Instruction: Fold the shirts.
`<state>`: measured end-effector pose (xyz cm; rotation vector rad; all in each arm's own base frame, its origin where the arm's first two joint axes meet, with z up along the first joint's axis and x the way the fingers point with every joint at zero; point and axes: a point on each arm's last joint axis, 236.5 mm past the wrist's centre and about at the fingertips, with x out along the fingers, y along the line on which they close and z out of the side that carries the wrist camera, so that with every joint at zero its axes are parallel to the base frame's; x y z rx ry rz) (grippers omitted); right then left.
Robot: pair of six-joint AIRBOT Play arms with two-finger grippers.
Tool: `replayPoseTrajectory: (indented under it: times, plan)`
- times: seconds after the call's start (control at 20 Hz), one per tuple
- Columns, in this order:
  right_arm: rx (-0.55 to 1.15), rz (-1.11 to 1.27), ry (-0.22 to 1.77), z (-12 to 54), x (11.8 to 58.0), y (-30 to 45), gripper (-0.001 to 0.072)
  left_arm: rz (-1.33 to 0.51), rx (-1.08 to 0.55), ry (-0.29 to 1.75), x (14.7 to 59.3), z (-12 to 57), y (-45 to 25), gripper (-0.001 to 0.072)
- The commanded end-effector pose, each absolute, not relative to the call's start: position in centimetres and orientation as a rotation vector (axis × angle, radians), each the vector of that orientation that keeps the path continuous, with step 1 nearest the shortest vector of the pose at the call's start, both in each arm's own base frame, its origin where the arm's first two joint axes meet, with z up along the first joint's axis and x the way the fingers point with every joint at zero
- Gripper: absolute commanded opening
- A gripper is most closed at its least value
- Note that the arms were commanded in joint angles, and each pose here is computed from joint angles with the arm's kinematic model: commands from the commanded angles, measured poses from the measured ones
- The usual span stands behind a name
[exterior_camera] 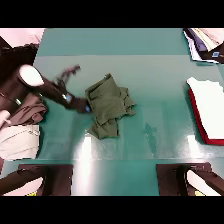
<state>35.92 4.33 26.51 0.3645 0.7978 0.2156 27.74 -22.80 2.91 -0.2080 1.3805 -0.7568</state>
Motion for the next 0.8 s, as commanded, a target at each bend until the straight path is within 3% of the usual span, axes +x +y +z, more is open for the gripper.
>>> replayPoseTrajectory:
  times: [0.0, 0.4, 0.45, 0.5, 0.55, 0.6, 0.75]
  plan:
    - [0.369, 0.220, 0.844, 25.4, 36.0, 4.4, 0.0024, -0.755, -0.290, 1.482, 21.9, -3.2, -25.6, 0.0664]
    - [0.365, 0.229, 0.851, 25.3, 35.9, 4.8, 0.0025, -0.715, -0.272, 1.397, 21.5, -5.5, -28.2, 0.0660]
    - [0.364, 0.229, 0.856, 25.2, 35.8, 4.8, 0.0025, -0.711, -0.275, 1.393, 21.6, -5.5, -28.2, 0.0511]
    - [0.364, 0.231, 0.861, 25.2, 35.7, 4.8, 0.0025, -0.711, -0.274, 1.393, 21.6, -5.5, -28.2, 0.0251]
    - [0.363, 0.232, 0.868, 25.1, 35.6, 4.9, 0.0025, -0.709, -0.273, 1.388, 21.8, -5.5, -28.2, 0.0061]
    - [0.364, 0.237, 0.878, 24.9, 35.4, 5.0, 0.0025, -0.708, -0.266, 1.381, 21.9, -5.5, -28.1, 0.0026]
    - [0.401, 0.345, 0.918, 24.5, 34.5, 7.5, 0.0025, -0.697, -0.184, 1.418, 22.2, -4.2, -25.7, 0.0025]
